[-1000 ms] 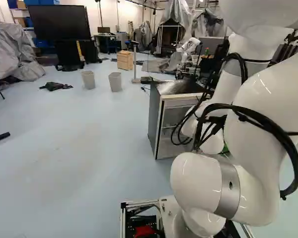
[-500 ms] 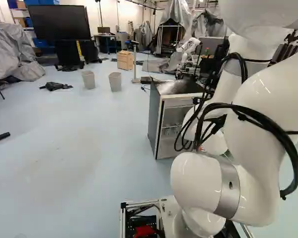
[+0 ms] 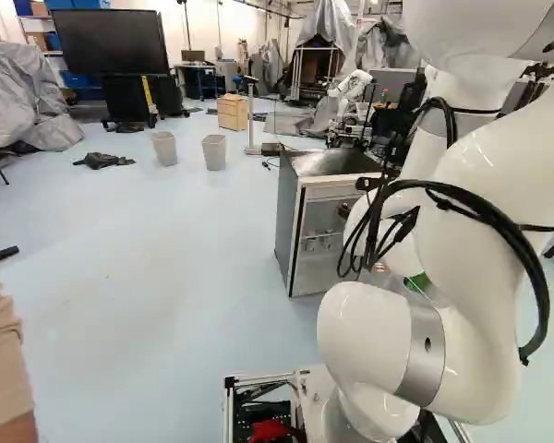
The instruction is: Grab a drink from the fridge
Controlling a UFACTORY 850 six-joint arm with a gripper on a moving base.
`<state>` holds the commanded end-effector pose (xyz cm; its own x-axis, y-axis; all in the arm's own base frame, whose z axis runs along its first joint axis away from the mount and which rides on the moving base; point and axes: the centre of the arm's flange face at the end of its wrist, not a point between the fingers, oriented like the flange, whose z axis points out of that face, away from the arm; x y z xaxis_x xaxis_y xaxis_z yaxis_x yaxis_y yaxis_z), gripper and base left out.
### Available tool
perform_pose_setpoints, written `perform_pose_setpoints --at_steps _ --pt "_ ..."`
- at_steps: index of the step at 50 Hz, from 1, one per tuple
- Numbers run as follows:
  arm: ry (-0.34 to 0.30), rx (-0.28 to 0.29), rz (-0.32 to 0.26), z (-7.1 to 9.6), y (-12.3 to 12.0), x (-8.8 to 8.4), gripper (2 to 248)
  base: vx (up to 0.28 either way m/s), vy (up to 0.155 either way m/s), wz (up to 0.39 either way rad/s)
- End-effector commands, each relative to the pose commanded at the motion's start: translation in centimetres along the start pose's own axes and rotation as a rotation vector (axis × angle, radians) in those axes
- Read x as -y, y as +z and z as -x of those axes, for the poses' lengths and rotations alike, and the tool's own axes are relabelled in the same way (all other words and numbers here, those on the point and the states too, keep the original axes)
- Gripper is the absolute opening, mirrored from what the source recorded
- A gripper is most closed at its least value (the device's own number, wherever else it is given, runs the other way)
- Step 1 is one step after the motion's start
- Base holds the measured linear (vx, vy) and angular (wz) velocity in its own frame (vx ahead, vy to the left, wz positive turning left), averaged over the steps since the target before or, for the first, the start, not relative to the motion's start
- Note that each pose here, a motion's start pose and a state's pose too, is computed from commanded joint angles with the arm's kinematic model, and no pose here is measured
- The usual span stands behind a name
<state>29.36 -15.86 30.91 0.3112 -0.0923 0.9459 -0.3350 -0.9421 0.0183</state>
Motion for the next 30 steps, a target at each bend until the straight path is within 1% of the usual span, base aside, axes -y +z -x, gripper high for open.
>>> perform_pose_setpoints --at_steps 6,9,20,30 --pt "0.0 -0.001 0.002 -0.1 0.4 -0.2 247 0.0 0.0 0.0" --pt "0.006 0.001 0.013 0.0 0.5 -0.3 247 0.0 0.0 0.0" --pt "0.048 0.026 0.099 0.8 0.9 -1.1 247 0.0 0.0 0.0" --pt "0.083 0.046 0.173 1.5 0.6 -1.1 247 0.0 0.0 0.0"
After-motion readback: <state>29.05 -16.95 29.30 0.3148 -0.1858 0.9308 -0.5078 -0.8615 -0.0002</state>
